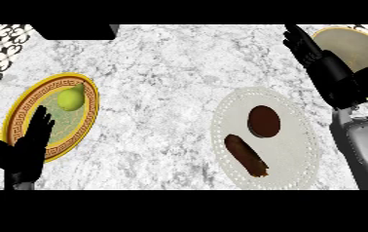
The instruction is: Pick the cupcake from the placemat and place it in the bowl
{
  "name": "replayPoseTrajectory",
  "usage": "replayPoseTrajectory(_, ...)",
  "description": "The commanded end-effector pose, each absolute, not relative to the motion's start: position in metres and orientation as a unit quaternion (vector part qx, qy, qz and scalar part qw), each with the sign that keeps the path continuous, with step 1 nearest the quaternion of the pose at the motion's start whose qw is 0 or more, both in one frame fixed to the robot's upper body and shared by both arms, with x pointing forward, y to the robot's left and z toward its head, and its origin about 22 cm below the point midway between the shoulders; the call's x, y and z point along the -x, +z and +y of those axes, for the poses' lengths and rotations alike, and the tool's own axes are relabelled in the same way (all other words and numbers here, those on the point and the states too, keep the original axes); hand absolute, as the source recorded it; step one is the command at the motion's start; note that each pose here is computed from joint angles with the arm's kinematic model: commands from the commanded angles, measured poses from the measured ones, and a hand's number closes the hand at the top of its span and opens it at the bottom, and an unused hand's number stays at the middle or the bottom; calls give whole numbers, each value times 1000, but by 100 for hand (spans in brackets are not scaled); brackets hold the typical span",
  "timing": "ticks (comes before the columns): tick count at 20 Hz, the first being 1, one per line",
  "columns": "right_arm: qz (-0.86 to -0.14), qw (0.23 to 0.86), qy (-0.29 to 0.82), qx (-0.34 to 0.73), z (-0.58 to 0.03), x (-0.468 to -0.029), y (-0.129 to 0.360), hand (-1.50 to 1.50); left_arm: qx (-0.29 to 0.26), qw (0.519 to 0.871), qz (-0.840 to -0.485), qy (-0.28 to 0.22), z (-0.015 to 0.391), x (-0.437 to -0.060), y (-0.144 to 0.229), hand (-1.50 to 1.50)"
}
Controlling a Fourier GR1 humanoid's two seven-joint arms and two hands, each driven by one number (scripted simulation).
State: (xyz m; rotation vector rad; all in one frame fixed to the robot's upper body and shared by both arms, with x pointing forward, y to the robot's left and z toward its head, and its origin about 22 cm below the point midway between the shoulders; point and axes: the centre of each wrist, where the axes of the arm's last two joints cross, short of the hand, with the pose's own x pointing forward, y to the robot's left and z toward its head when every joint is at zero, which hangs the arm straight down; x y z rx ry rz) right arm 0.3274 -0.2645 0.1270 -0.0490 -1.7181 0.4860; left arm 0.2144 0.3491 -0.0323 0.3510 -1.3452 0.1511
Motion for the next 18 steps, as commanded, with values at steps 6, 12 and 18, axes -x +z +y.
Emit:
replayPoseTrajectory(6, -781, 543, 309, -19, -276, -303, 120, 150, 70, 718, -691, -46, 247, -259, 13, 0)
replayPoseTrajectory(12, -804, 535, 243, 88, -296, -258, 51, -150, 111, 728, -675, -46, 209, -262, 17, 0)
replayPoseTrajectory(18, -749, 485, 413, 180, -291, -235, 93, -150, 118, 731, -670, -53, 205, -261, 26, 0)
